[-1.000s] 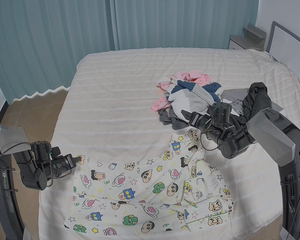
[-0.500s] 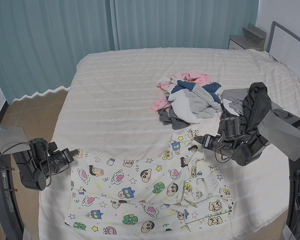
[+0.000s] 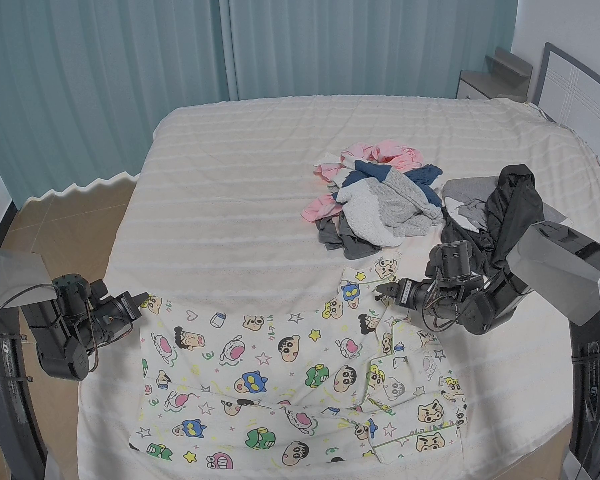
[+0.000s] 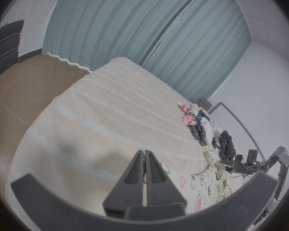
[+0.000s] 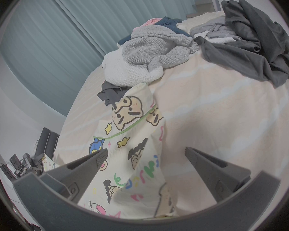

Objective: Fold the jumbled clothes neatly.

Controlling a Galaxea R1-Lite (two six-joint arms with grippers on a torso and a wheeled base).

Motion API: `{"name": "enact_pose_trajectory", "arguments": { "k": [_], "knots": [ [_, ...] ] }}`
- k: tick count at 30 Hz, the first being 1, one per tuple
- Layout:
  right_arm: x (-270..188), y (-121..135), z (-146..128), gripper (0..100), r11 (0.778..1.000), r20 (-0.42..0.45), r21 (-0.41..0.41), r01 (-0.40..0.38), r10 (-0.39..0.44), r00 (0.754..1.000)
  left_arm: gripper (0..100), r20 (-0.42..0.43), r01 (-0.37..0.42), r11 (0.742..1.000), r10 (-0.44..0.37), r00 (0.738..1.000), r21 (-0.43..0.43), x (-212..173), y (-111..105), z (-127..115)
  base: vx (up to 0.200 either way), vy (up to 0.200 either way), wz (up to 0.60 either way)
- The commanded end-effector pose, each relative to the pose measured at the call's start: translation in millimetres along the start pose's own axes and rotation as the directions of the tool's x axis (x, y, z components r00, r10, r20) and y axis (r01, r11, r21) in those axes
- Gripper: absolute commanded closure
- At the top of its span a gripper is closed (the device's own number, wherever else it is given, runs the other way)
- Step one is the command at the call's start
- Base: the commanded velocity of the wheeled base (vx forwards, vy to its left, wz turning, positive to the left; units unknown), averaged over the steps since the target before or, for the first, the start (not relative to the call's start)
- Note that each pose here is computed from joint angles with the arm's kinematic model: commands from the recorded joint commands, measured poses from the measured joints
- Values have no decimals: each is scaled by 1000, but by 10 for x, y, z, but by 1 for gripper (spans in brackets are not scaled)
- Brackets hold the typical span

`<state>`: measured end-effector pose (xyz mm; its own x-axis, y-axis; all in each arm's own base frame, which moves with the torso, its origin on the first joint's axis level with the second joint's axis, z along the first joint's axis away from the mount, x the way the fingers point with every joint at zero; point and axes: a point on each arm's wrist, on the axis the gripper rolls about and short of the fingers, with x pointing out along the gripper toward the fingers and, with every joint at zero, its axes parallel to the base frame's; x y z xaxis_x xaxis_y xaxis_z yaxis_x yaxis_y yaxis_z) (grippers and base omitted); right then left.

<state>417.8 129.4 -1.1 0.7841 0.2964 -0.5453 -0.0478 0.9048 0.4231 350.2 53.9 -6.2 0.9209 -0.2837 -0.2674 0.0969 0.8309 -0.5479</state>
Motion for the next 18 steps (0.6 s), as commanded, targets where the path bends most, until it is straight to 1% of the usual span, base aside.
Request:
{"name": "enact_pose_trajectory", "arguments": {
  "k": [1,7,8,18],
  "knots": [
    [125,45,-133,0,1000,-29,-11,-10,9,1000,100,-1,-1,1000,1,1000,-6,-3,7,-2,0,0,0],
    [206,129,-164,0,999,-36,-22,-36,35,999,100,-9,0,1000,0,1000,-11,-7,13,-21,0,0,0],
    [222,131,-159,100,999,-36,-22,-34,33,999,100,-11,0,1000,0,1000,-11,-5,15,-25,0,0,0],
    [221,58,-30,100,1000,6,-9,-21,22,1000,100,-17,-1,1000,1,1000,-11,-5,18,-43,0,0,0]
  ]
}}
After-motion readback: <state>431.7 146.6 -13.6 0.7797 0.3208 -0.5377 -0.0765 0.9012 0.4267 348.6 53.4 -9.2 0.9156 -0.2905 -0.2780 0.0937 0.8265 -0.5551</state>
